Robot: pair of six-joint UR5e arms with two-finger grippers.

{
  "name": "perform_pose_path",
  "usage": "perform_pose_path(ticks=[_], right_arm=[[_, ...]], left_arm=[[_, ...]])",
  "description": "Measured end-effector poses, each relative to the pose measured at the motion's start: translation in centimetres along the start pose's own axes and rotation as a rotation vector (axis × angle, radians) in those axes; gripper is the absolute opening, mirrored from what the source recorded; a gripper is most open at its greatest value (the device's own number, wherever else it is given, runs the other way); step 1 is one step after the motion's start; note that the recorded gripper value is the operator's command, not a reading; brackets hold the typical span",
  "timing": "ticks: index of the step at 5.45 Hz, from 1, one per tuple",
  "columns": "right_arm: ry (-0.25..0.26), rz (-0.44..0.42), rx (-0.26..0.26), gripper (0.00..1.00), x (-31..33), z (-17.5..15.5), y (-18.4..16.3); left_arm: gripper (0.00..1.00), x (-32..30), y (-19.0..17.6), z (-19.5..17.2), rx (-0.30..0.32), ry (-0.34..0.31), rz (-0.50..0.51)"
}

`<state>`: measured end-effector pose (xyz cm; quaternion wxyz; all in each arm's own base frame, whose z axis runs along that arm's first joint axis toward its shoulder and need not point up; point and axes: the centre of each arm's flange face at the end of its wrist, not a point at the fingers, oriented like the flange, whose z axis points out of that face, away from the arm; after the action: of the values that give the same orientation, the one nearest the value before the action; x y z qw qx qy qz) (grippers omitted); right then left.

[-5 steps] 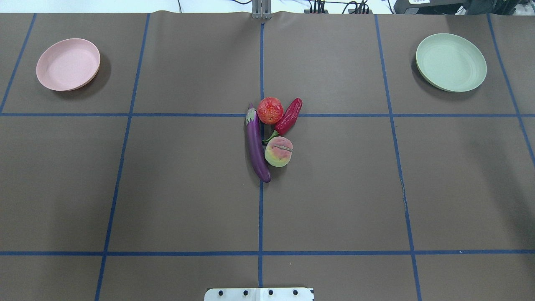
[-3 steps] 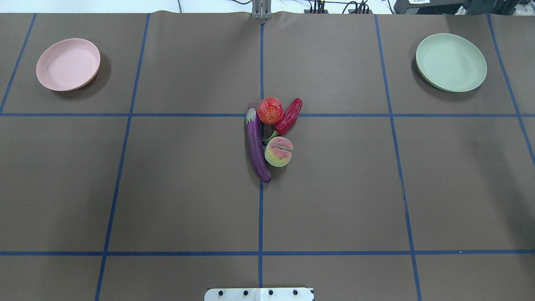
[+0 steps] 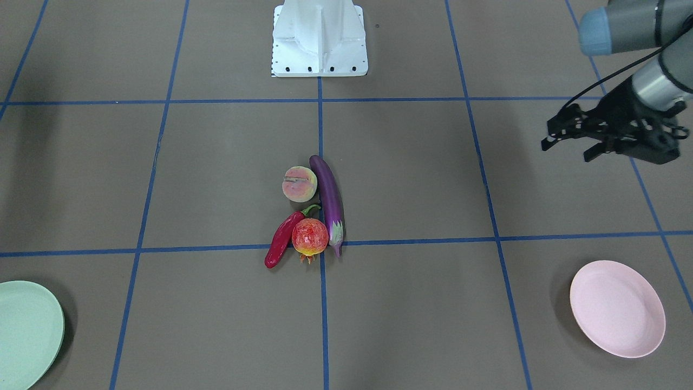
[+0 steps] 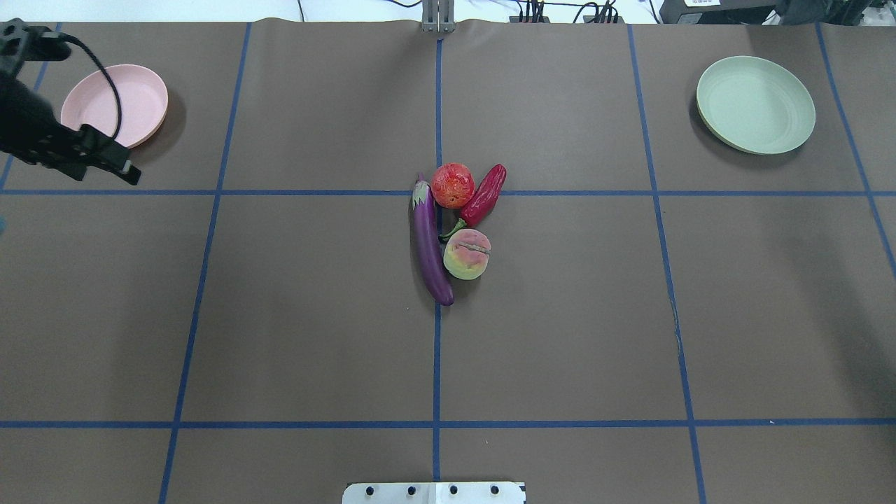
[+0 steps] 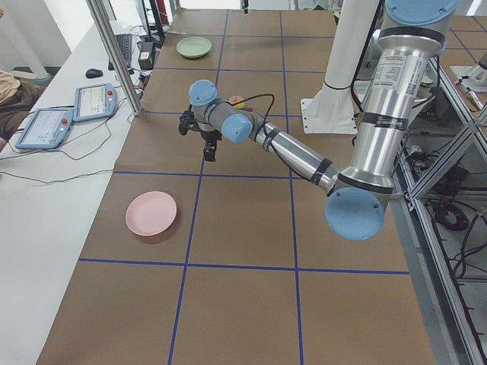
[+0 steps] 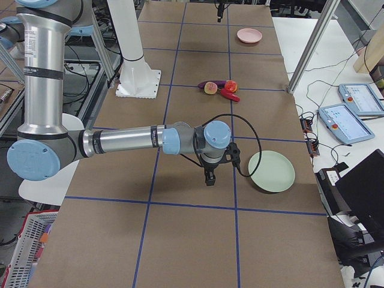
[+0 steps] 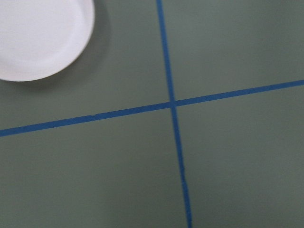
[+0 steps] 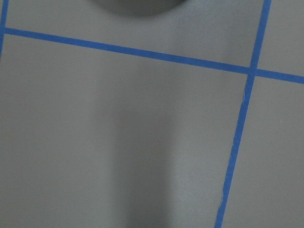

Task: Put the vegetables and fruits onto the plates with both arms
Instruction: 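Reach the left gripper down to the purple eggplant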

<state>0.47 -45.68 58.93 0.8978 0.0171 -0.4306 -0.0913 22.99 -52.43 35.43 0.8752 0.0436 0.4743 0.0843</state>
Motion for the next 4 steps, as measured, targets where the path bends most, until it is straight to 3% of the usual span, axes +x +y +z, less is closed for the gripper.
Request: perform_pose_path(ticks=[4], right_arm=[[-0.015,0.002,0.002,1.00,-0.2,0.0,0.0]], left_arm=[[1.00,19.7,-7.1,12.6,-0.067,-0.041,-0.022]])
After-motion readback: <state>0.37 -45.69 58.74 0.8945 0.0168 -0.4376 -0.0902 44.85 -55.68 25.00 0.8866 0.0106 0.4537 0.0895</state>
